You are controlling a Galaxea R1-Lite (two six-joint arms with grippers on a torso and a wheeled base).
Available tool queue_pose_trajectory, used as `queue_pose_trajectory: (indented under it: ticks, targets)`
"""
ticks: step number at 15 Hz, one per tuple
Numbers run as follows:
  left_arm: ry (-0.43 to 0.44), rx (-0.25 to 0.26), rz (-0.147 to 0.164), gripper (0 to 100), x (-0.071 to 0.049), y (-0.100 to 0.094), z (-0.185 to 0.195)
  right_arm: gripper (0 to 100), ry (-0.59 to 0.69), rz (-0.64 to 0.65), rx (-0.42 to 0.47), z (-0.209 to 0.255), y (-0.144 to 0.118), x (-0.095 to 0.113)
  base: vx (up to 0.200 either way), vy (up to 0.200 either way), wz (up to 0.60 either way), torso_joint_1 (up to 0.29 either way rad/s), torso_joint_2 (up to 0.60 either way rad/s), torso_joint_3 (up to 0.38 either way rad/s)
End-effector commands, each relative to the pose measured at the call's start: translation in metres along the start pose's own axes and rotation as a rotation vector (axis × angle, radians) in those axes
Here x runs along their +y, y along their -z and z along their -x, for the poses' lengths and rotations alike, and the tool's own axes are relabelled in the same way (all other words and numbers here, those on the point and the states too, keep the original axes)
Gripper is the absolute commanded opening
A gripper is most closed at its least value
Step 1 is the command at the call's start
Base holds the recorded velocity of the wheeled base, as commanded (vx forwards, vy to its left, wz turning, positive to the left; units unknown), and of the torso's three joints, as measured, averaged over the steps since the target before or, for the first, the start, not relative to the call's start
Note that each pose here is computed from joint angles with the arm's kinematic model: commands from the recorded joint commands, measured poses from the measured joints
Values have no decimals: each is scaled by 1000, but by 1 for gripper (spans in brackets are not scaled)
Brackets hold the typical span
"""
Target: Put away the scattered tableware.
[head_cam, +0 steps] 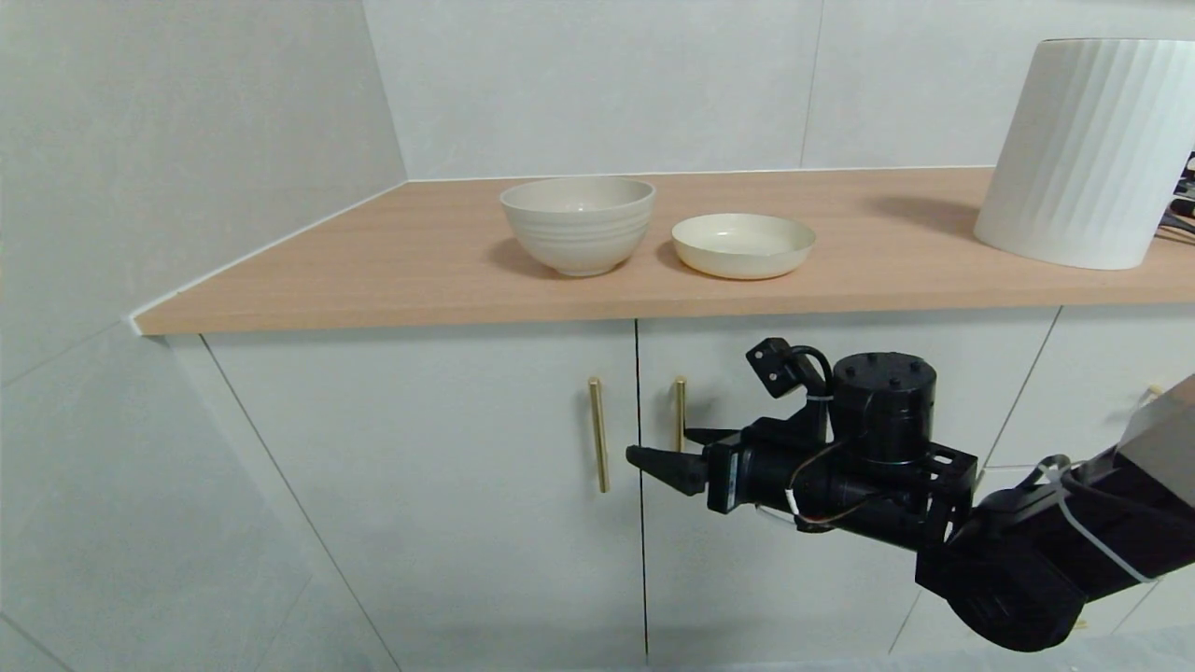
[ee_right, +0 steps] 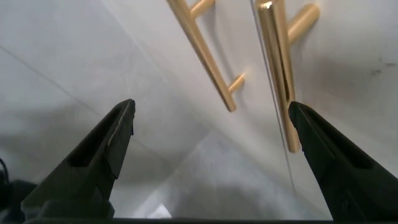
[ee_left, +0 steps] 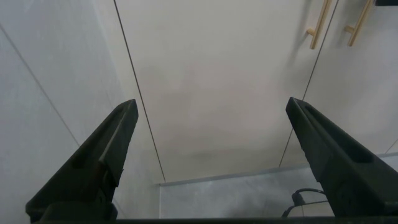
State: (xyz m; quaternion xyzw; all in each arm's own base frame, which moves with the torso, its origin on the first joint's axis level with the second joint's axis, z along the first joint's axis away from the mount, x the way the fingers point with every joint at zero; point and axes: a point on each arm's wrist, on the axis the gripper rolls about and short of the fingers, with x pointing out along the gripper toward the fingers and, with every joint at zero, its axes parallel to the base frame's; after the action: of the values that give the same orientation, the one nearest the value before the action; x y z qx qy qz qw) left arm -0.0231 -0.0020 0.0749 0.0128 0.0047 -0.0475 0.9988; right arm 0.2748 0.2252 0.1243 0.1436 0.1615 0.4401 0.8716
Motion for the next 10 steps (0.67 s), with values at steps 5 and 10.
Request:
queue_pose_trajectory:
  ticks: [5, 10]
  targets:
    - [0, 0, 0, 100, 0, 0, 0, 100, -3, -1, -15, -11, 7, -5, 0, 0, 0, 0, 0, 0]
    - [0, 0, 0, 100, 0, 0, 0, 100, -30, -16, -37, -15, 11, -1, 0, 0, 0, 0, 0, 0]
